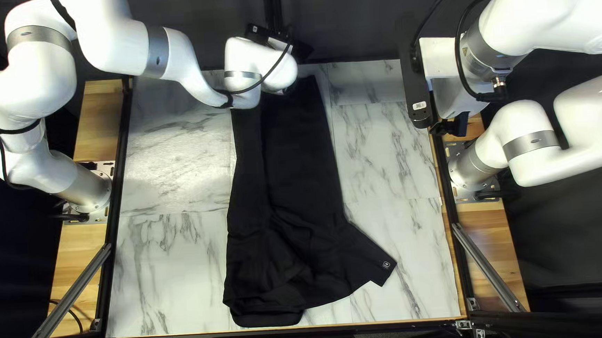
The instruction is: Fold t-shirt
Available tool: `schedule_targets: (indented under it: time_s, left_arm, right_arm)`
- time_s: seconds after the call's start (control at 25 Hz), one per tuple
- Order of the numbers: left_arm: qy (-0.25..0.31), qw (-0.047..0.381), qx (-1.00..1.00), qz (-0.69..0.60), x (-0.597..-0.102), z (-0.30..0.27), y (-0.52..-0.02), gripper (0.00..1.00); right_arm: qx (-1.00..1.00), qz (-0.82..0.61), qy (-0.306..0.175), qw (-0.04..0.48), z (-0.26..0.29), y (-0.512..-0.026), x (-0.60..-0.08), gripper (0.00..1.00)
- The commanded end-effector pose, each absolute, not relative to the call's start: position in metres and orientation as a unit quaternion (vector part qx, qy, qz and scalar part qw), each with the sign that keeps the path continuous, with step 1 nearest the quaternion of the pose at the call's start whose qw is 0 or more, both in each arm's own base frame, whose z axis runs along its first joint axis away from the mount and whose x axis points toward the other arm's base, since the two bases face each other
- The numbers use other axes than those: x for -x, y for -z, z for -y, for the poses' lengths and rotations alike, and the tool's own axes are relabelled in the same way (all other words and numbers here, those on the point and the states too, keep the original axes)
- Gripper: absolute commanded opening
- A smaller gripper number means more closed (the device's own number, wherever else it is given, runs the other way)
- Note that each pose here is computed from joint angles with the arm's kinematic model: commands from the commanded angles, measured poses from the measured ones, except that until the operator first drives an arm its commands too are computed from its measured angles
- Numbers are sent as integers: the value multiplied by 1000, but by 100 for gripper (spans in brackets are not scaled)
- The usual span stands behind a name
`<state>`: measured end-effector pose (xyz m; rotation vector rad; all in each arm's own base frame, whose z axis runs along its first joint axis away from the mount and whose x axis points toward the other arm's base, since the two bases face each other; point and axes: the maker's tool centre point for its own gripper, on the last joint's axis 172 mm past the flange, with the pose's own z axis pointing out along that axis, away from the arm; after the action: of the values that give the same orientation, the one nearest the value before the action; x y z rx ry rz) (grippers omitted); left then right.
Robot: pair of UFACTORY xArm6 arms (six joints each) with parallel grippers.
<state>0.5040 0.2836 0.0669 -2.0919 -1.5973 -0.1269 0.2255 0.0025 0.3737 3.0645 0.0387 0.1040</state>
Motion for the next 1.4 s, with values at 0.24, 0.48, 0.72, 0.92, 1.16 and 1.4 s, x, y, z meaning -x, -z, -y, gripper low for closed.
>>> schedule_targets:
  time_s: [0.24,0.48,0.72,0.92,1.16,1.4]
  left_arm:
    - [53,227,801,551,-482,-269,-103,100]
    - [63,217,825,518,-439,-269,-133,100]
    - [82,168,866,464,-428,-250,-130,100]
    - [102,138,895,412,-446,-205,-143,100]
    - [108,128,895,414,-460,-136,-148,100]
    - [107,125,862,479,-476,-76,-136,100]
  right_arm:
    - [-999,-13,-34,38,-2,-374,-226,100]
    - [-999,-13,-34,38,-2,-374,-226,100]
    - [-999,-13,-34,38,-2,-374,-226,100]
    - [-999,-13,-34,38,-2,-374,-226,100]
    - [-999,-13,-34,38,-2,-374,-226,100]
    - [-999,-13,-34,38,-2,-374,-226,100]
